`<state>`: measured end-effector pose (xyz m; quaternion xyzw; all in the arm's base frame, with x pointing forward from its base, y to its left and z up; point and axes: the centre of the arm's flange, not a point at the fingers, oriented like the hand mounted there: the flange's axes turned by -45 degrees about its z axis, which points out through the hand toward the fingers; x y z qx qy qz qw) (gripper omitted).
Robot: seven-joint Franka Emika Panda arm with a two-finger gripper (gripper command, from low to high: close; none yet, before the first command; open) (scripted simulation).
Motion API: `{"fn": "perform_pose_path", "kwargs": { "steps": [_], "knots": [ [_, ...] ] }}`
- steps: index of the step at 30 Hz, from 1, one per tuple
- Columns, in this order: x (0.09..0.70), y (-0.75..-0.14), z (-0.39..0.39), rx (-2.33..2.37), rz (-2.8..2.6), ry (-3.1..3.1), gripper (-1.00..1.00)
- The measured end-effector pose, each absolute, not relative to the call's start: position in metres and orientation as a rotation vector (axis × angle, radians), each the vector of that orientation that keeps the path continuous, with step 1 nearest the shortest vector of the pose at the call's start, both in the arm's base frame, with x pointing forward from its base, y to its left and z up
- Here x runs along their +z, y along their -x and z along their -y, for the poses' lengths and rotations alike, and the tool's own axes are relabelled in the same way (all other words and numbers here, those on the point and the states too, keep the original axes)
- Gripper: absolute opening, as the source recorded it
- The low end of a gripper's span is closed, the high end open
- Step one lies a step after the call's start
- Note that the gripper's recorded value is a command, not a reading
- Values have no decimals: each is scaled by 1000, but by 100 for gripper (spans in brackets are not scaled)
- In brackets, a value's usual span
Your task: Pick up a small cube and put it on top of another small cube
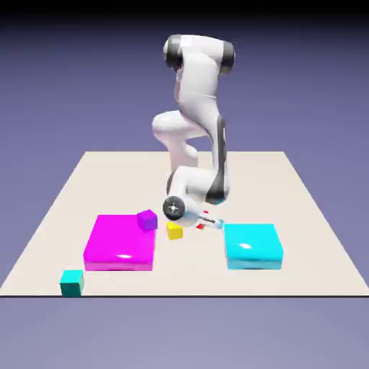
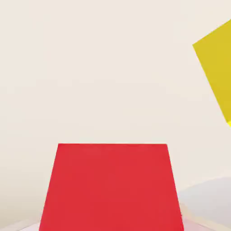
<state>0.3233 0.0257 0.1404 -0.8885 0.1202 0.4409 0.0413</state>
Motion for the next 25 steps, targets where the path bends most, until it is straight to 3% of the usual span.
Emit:
{"fn": "perform_pose_path", "kwargs": {
  "steps": [17, 22, 23, 25],
  "knots": [
    [202, -329, -35, 1214, 1134, 2977, -100],
    [151, -306, -12, 1215, 1126, 2979, -100],
    [146, -303, -10, 1215, 1126, 2977, 100],
    [146, -303, -10, 1215, 1129, 2979, 100]
  ]
}}
